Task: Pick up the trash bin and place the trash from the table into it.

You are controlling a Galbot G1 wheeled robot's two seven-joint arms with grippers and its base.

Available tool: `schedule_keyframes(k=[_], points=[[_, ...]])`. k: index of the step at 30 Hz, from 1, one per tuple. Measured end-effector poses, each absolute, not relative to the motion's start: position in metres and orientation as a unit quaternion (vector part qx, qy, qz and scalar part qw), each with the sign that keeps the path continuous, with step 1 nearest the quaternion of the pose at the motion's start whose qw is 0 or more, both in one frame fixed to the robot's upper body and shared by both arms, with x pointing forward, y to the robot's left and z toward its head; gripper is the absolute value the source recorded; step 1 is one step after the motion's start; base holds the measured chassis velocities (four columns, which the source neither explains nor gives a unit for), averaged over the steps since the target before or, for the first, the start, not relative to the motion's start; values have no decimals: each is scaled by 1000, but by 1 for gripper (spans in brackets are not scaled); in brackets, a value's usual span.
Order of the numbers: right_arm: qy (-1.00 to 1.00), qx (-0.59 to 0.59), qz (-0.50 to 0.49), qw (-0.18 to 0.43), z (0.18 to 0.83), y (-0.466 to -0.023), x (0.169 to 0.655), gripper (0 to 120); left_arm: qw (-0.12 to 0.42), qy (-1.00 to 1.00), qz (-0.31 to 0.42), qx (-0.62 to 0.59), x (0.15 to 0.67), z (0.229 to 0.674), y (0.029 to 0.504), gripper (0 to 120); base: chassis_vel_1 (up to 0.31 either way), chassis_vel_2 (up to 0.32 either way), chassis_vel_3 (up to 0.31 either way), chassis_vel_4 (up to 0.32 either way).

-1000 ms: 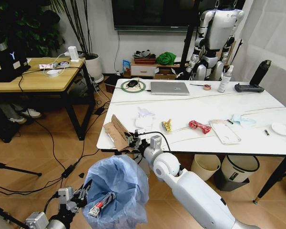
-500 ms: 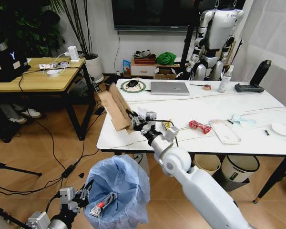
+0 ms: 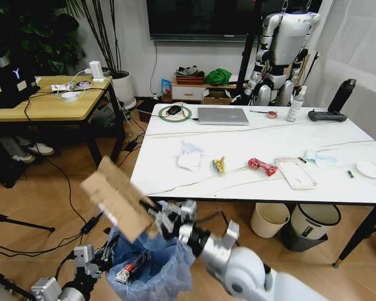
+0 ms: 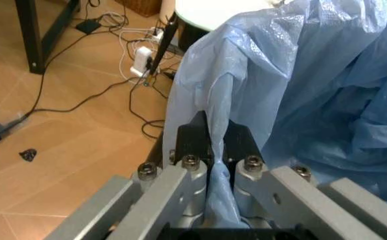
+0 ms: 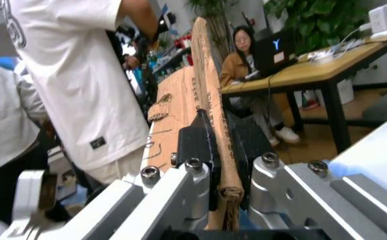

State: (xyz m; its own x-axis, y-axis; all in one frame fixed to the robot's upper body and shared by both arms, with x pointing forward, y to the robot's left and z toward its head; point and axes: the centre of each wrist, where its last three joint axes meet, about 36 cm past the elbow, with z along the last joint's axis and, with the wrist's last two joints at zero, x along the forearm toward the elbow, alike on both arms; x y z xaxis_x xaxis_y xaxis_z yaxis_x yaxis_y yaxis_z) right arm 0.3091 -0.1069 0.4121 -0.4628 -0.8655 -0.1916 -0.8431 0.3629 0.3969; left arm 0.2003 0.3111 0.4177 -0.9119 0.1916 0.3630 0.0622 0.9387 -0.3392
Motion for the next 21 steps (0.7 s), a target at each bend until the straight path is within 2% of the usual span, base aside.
schedule_keyframes(k=[8, 10, 12, 16, 18, 21], points=[[-831, 519, -200, 26, 403, -110, 300, 5, 192, -965, 168, -64, 200, 426, 310, 0, 0, 0, 0, 0], [-835, 515, -192, 22, 401, -112, 302, 15, 191, -965, 170, -64, 199, 427, 308, 0, 0, 0, 0, 0], [-838, 512, -189, 20, 402, -113, 304, 18, 191, -964, 171, -64, 199, 427, 308, 0, 0, 0, 0, 0], [-847, 498, -186, 7, 409, -124, 308, 36, 192, -964, 172, -64, 199, 427, 307, 0, 0, 0, 0, 0], [-848, 496, -186, 5, 410, -125, 308, 39, 192, -964, 172, -64, 199, 426, 307, 0, 0, 0, 0, 0], [-854, 484, -190, -17, 422, -132, 315, 53, 193, -964, 174, -64, 200, 425, 307, 0, 0, 0, 0, 0]])
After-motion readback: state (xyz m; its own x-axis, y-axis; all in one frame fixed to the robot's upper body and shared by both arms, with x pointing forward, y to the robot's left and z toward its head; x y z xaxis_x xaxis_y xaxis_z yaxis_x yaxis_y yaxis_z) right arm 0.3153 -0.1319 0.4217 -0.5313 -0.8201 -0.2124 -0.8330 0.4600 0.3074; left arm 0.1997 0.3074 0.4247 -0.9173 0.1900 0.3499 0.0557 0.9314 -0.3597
